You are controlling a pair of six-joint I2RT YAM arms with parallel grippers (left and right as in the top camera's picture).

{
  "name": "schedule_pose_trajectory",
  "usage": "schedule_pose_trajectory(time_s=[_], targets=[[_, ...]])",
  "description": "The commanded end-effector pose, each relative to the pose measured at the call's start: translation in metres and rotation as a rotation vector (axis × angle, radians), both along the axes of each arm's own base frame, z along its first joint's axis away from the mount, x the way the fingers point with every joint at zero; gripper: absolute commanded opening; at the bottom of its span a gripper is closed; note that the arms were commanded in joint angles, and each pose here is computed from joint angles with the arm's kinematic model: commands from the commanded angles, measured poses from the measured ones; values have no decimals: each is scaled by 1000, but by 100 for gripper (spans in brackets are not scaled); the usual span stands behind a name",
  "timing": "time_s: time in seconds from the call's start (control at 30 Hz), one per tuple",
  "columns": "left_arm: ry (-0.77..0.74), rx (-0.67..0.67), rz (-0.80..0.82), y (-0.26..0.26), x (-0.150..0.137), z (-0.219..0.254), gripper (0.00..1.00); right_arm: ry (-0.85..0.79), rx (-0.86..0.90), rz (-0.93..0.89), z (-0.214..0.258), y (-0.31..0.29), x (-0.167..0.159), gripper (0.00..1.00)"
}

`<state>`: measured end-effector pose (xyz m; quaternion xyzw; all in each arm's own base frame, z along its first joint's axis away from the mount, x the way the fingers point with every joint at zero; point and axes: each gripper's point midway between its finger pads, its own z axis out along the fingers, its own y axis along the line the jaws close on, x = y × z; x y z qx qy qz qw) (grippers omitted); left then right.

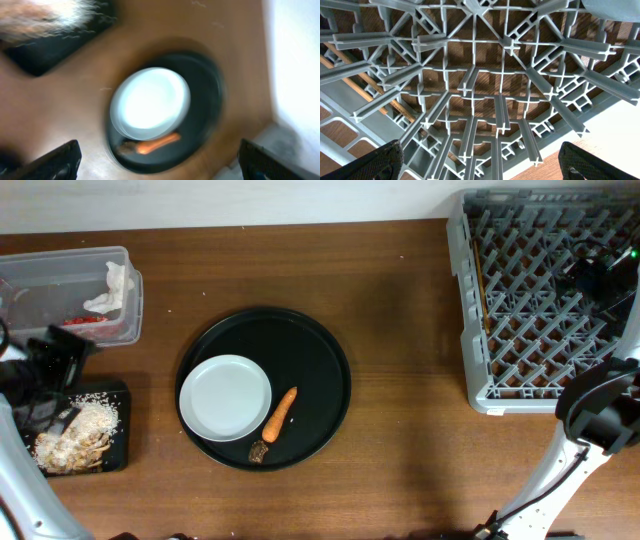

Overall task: Sort waste into correct bins and load items into the dishwasher rack
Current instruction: 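Reach the left gripper to the carrot and grasp it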

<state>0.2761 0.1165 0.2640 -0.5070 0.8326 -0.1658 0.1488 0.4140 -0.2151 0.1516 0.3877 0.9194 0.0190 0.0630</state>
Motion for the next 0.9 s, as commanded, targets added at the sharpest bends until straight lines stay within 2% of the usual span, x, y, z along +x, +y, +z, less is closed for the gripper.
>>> schedule_pose_trajectory(time_s=[0.0, 0.1, 0.2, 0.33, 0.43, 0.5, 0.6, 0.63, 0.67, 0.8, 0.87], targets=[[-338, -116, -468, -81, 40, 39, 99, -53, -22, -4, 23, 1, 1, 98], [-322, -21, -719, -142, 49, 33, 99, -54, -22, -4, 23, 1, 1, 98], [-315, 97, -887, -189, 53, 28, 99, -53, -22, -4, 23, 1, 1, 98], [-254, 222, -987, -213, 49, 15, 99, -53, -22, -4, 23, 1, 1, 98], [-126, 332, -1081, -230, 45, -14, 98, -54, -22, -4, 23, 1, 1, 98], [-36, 324, -1174, -256, 44, -43, 82, -53, -22, -4, 23, 1, 1, 98], [80, 302, -1271, -283, 38, -80, 71, -54, -22, -4, 23, 1, 1, 98], [145, 314, -1301, -288, 35, -97, 61, -54, -22, -4, 23, 1, 1, 98], [182, 325, -1318, -290, 32, -106, 56, -54, -22, -4, 23, 1, 1, 98], [418, 358, -1397, -290, 9, -147, 56, -54, -22, -4, 23, 1, 1, 98], [470, 351, -1404, -289, 5, -157, 56, -53, -22, -4, 23, 1, 1, 98]])
